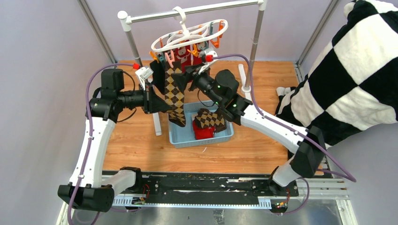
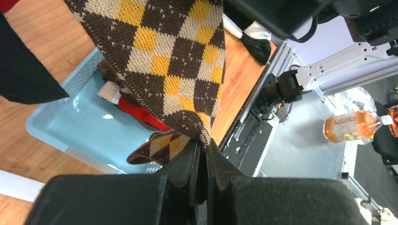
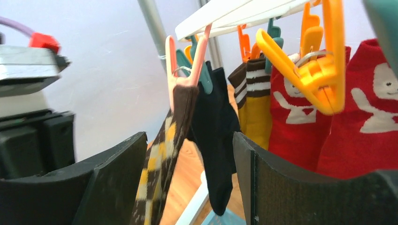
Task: Remove the socks clipped to the hanger
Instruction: Remove the sock from the hanger.
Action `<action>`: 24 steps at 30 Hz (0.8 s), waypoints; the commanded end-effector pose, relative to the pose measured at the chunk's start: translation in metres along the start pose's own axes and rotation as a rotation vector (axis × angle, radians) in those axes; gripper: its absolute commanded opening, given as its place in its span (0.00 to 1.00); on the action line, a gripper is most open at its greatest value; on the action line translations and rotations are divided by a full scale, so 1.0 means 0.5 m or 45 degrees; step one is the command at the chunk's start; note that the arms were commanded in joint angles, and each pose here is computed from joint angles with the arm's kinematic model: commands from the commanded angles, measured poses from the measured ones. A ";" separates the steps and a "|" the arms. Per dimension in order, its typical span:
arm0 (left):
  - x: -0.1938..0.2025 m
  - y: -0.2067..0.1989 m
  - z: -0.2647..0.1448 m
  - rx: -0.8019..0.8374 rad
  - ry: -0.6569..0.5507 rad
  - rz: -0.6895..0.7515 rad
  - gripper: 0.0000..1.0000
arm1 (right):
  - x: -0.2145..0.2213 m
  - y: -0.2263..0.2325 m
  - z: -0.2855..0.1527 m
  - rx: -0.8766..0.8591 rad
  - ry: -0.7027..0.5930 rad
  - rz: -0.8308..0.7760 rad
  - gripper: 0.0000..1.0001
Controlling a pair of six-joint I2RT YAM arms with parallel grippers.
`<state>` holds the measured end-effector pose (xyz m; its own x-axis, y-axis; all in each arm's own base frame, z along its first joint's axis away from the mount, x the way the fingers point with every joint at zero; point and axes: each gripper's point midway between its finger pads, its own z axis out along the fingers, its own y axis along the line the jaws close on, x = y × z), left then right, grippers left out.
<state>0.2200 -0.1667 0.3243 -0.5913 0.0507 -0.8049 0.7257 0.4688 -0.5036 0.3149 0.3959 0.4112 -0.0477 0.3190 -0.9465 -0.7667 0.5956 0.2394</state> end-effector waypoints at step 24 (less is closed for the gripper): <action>-0.015 -0.014 -0.008 -0.023 -0.028 0.086 0.00 | -0.075 -0.033 0.165 0.102 -0.146 -0.097 0.60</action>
<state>0.2211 -0.1653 0.3268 -0.5692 0.0572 -0.8202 0.7324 0.4885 -0.4743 0.3761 0.4418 0.4345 0.0551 0.2802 -0.9584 -0.7140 0.6820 0.1583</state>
